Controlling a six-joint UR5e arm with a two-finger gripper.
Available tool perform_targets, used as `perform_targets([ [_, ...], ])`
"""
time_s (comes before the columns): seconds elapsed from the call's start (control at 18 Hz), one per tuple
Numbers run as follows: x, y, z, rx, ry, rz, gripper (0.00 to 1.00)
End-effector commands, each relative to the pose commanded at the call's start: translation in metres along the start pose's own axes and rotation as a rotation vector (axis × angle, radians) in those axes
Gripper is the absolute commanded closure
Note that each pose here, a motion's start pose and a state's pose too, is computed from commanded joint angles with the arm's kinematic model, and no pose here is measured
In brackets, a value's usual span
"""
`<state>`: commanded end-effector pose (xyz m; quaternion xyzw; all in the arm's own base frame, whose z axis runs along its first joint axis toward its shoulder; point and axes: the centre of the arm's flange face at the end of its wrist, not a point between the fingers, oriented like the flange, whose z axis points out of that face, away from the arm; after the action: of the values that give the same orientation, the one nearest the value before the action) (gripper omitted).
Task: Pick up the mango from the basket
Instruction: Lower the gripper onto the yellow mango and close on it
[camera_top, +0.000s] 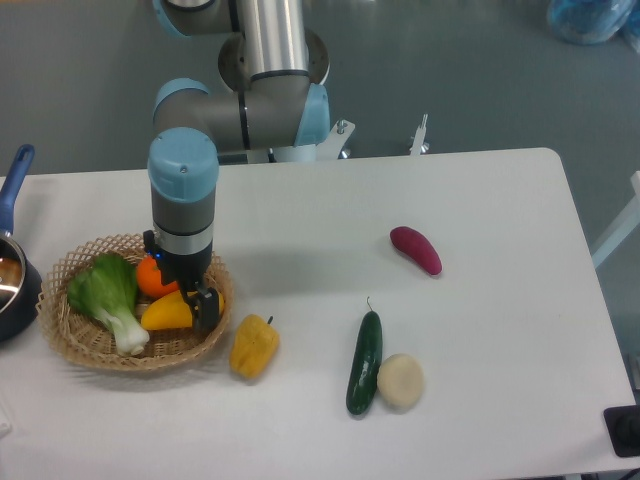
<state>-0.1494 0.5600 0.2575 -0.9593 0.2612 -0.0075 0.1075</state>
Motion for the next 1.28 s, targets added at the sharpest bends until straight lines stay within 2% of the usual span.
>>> perform_targets([
  [0.72, 0.003, 0.000, 0.027, -0.058, 0.021, 0.007, 0.01],
  [1.28, 0.001, 0.000, 0.048, -0.094, 0.037, 0.008, 0.11],
])
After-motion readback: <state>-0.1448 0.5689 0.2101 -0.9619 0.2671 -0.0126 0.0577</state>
